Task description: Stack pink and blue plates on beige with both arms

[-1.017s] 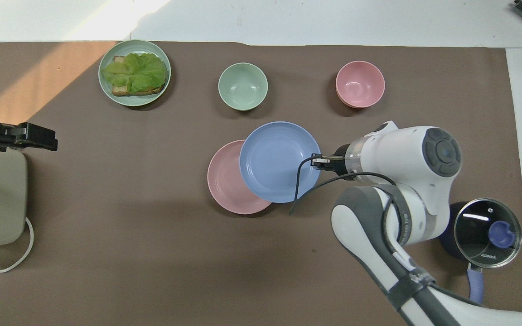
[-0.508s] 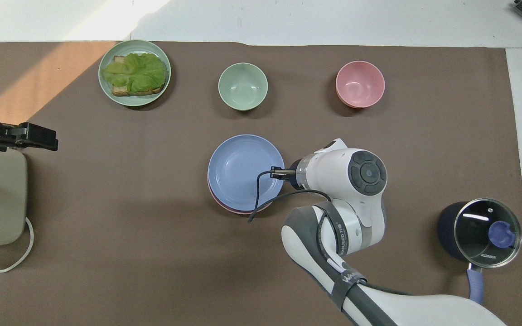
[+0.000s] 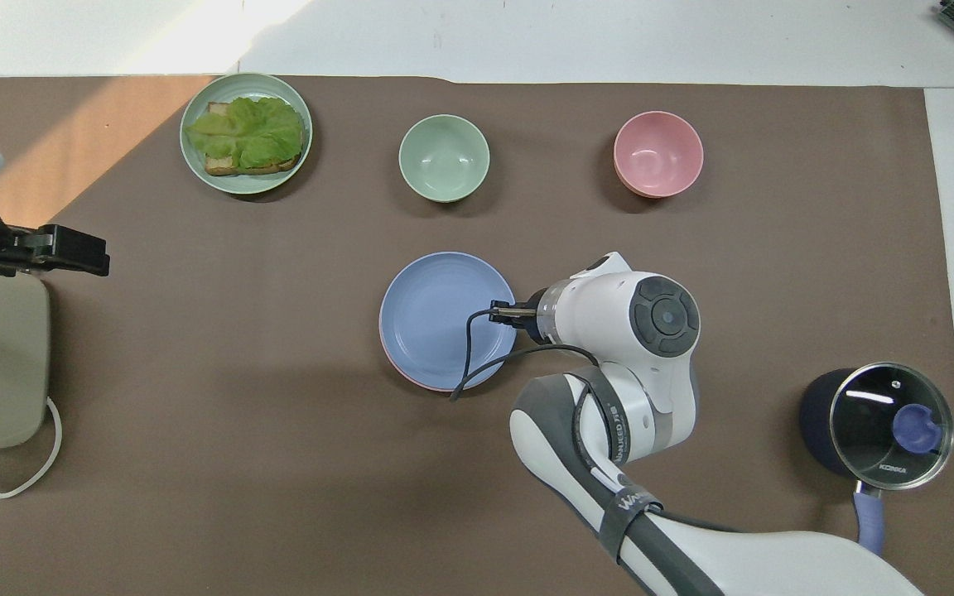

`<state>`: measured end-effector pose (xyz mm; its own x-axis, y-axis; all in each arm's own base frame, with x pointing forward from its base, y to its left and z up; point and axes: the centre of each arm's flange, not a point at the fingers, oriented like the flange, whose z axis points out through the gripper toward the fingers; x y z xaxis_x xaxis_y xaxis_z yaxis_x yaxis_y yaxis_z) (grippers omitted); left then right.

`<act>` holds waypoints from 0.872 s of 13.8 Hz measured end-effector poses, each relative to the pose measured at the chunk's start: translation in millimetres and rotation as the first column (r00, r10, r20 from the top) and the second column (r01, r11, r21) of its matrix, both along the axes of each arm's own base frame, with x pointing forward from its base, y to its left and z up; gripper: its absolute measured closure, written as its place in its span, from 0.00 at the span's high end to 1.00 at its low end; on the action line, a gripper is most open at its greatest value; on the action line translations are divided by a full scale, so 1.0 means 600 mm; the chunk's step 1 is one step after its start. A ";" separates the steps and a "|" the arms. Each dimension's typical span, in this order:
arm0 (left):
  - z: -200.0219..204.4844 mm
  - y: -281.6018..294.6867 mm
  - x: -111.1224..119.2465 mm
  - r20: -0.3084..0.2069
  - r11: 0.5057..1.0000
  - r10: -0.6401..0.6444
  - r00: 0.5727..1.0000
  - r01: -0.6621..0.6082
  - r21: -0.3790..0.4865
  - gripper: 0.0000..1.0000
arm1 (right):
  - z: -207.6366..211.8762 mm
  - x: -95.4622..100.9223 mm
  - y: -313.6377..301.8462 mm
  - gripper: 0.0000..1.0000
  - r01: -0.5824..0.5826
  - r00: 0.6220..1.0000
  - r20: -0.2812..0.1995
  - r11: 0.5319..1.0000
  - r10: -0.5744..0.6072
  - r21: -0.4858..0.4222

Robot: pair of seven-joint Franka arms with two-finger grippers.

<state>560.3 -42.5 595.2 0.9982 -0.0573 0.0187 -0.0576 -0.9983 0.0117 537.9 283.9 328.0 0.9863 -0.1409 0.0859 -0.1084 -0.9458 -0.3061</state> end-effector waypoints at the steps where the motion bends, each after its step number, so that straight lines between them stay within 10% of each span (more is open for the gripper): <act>1: 0.000 -0.002 0.000 0.000 1.000 0.001 1.000 -0.001 0.000 1.00 | 0.003 0.002 0.001 0.57 0.000 1.000 0.003 1.000 0.000 0.002; 5: 0.000 0.000 0.000 0.000 1.000 0.012 1.000 -0.012 0.000 1.00 | 0.034 0.014 -0.021 0.99 0.019 1.000 0.008 1.000 -0.019 0.007; 12: 0.001 0.006 0.000 0.001 1.000 0.019 1.000 -0.019 0.000 1.00 | 0.244 0.055 -0.265 1.00 0.075 0.997 0.007 0.982 -0.075 -0.174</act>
<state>560.5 -39.0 595.7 0.9990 -0.0389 0.0198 -0.0391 -0.9992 0.0120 570.7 124.8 474.2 0.9735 -0.1970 0.1163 -0.1806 -0.9739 -0.1375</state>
